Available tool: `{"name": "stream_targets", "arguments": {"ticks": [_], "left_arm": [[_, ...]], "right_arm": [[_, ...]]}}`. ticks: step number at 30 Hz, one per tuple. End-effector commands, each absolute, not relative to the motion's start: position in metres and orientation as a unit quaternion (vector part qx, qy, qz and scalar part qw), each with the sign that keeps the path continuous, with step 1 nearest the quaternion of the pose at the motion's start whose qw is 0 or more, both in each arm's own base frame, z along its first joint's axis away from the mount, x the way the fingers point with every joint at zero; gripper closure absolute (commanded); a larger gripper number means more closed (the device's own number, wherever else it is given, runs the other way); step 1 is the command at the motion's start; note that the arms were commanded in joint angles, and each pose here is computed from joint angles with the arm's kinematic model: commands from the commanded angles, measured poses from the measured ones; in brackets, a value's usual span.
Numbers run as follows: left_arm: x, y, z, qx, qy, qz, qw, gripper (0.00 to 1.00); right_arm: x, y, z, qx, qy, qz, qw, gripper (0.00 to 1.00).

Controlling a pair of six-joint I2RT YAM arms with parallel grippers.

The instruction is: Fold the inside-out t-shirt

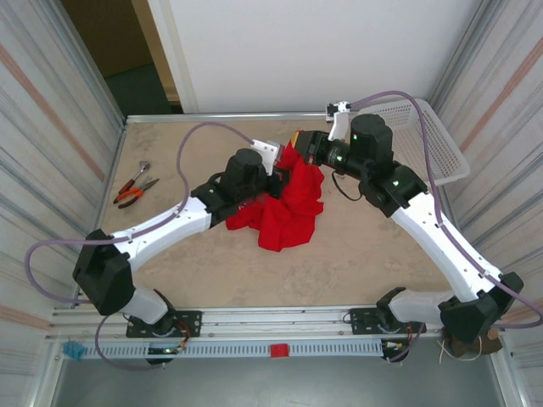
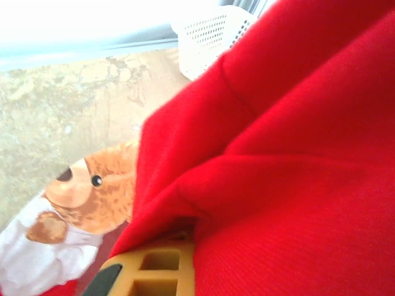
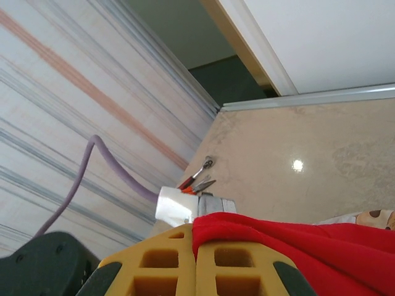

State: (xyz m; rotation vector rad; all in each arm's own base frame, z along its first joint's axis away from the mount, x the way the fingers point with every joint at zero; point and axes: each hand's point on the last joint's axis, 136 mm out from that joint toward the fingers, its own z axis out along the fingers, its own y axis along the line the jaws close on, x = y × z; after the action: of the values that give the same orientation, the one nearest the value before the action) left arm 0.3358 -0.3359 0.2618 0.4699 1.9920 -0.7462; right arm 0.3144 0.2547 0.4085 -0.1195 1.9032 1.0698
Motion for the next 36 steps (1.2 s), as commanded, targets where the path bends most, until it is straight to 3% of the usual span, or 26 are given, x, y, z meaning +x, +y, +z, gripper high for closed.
{"name": "stream_targets", "arguments": {"ticks": [1, 2, 3, 4, 8, 15, 19, 31, 33, 36], "left_arm": [[0.334, -0.338, 0.311, 0.199, 0.769, -0.374, 0.479, 1.0], [0.331, -0.336, 0.319, 0.196, 0.762, -0.401, 0.47, 1.0], [0.329, -0.334, 0.326, 0.192, 0.755, -0.429, 0.458, 1.0], [0.327, -0.331, 0.333, 0.187, 0.75, -0.45, 0.448, 1.0], [0.323, -0.315, 0.348, 0.16, 0.74, -0.509, 0.408, 1.0], [0.311, -0.308, 0.363, 0.171, 0.726, -0.534, 0.398, 1.0], [0.299, -0.313, 0.375, 0.2, 0.7, -0.558, 0.398, 1.0], [0.294, -0.313, 0.362, 0.225, 0.7, -0.557, 0.387, 1.0], [0.296, -0.312, 0.358, 0.221, 0.703, -0.554, 0.387, 1.0], [0.302, -0.307, 0.351, 0.21, 0.711, -0.545, 0.391, 1.0]], "right_arm": [[0.334, 0.238, 0.415, -0.017, 0.769, 0.423, 0.479, 1.0], [0.351, 0.227, 0.4, -0.002, 0.786, 0.398, 0.472, 0.8], [0.365, 0.219, 0.384, 0.007, 0.803, 0.38, 0.459, 0.52], [0.373, 0.211, 0.369, 0.018, 0.817, 0.368, 0.443, 0.4], [0.356, 0.208, 0.346, 0.012, 0.824, 0.373, 0.426, 0.26], [0.317, 0.221, 0.325, 0.014, 0.827, 0.38, 0.414, 0.23], [0.325, 0.22, 0.303, 0.032, 0.837, 0.367, 0.404, 0.24], [0.34, 0.248, 0.304, 0.031, 0.8, 0.504, 0.323, 0.32], [0.339, 0.256, 0.298, 0.031, 0.795, 0.523, 0.306, 0.4], [0.341, 0.26, 0.295, 0.031, 0.787, 0.543, 0.291, 0.67]]}}
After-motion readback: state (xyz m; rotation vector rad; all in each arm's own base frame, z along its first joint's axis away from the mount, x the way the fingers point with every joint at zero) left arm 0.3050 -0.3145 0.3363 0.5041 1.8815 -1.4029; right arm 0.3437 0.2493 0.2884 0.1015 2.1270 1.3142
